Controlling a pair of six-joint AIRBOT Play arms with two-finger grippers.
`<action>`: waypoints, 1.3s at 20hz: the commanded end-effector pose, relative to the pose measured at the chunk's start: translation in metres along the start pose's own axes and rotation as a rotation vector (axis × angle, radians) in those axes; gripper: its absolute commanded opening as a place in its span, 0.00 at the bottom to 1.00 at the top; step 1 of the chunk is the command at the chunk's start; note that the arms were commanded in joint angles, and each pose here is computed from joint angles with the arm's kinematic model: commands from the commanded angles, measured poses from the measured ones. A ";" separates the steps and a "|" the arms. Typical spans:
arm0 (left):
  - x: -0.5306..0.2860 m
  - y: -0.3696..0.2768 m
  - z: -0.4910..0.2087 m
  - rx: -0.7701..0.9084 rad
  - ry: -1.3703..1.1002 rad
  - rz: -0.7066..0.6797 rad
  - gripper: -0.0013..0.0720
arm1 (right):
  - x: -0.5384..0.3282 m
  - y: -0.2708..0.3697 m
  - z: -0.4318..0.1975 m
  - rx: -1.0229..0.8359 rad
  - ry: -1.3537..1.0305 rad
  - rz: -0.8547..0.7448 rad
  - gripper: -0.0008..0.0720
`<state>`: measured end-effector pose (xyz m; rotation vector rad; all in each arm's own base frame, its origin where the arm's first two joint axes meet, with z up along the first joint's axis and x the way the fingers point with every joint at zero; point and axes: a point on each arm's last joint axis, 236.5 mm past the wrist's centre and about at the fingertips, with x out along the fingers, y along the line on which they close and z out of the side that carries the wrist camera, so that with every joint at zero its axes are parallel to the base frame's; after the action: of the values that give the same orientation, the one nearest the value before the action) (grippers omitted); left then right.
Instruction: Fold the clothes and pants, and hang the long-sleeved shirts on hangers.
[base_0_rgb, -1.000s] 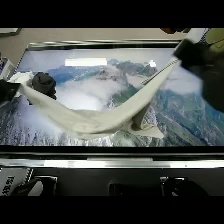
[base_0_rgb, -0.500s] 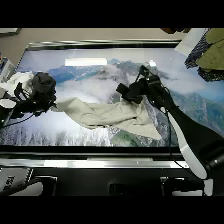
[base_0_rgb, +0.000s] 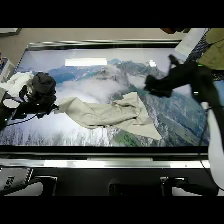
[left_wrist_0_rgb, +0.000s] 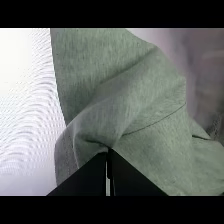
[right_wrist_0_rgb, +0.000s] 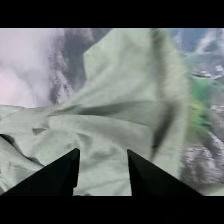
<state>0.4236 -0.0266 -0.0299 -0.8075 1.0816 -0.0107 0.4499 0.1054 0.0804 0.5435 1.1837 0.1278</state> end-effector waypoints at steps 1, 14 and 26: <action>0.001 0.000 -0.006 0.001 0.024 0.000 0.04 | -0.059 -0.094 -0.015 -0.051 0.092 -0.066 0.58; 0.001 0.000 -0.006 0.012 0.027 0.000 0.04 | 0.037 -0.197 -0.179 0.212 0.385 0.016 0.59; 0.001 0.000 -0.006 0.012 0.026 0.000 0.04 | 0.079 -0.156 -0.186 0.163 0.362 0.050 0.06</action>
<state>0.4193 -0.0301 -0.0318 -0.7995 1.1040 -0.0270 0.2797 0.0448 -0.1061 0.7348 1.5433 0.1664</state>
